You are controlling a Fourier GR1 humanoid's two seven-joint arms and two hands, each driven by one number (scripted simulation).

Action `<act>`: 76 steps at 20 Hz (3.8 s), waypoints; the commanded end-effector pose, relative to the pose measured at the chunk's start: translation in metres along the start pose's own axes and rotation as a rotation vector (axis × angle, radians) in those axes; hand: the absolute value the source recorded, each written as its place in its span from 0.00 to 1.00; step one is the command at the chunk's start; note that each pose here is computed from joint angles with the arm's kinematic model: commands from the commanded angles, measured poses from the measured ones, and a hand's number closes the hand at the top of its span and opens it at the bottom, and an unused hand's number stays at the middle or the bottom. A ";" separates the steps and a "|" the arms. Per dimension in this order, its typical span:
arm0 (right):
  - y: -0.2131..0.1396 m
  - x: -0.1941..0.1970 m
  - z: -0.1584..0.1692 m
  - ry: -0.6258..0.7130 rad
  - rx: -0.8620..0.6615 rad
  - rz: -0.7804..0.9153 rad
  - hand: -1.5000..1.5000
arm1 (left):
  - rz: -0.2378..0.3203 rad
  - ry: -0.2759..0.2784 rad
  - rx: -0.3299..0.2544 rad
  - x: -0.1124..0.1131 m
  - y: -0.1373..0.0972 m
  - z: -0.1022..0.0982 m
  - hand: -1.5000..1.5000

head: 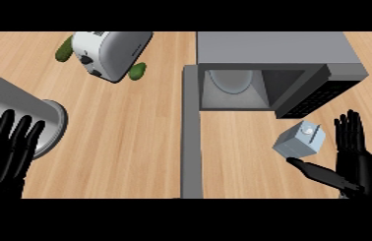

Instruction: Pick up the milk, place it into the microwave and close the microwave

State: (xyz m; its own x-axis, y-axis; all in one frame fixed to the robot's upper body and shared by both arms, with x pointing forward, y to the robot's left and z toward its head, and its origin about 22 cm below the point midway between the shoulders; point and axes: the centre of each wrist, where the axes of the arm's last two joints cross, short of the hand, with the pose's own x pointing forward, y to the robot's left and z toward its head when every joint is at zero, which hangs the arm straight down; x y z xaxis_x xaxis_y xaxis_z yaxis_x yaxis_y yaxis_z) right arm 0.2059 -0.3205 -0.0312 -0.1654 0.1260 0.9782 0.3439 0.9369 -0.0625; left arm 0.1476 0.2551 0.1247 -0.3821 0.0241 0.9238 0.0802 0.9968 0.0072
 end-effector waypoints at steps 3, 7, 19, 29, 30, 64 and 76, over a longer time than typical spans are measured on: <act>0.011 -0.041 0.004 0.010 0.010 0.006 0.00 | -0.007 0.003 0.010 0.013 -0.005 0.011 0.00; -0.009 -0.069 0.009 0.035 -0.019 -0.084 0.00 | -0.017 0.015 0.022 0.004 0.004 0.008 0.00; -0.011 -0.119 0.000 0.040 -0.005 -0.051 0.00 | -0.025 -0.004 0.003 -0.004 -0.014 0.003 0.00; 0.011 -0.130 0.006 -0.115 0.112 -0.019 1.00 | -0.008 -0.012 0.001 -0.002 0.005 0.017 0.00; 0.017 -0.131 0.008 -0.101 0.114 -0.071 1.00 | -0.003 -0.010 0.017 0.006 -0.005 0.021 0.00; 0.178 -0.019 -0.040 -0.189 0.295 0.075 1.00 | -0.004 0.056 0.021 -0.011 0.039 0.027 0.00; 0.184 0.014 -0.152 -0.126 0.211 0.270 1.00 | -0.010 0.050 -0.004 -0.006 0.041 0.022 0.00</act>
State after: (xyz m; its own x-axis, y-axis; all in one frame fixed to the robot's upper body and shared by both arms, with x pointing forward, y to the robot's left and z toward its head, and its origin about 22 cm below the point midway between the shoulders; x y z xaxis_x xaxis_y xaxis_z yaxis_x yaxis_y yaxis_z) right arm 0.3821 -0.1854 -0.0178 -0.2432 0.3813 0.8919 0.1627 0.9225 -0.3500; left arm 0.1345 0.2947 0.1128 -0.3372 0.0140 0.9413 0.0629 0.9980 0.0077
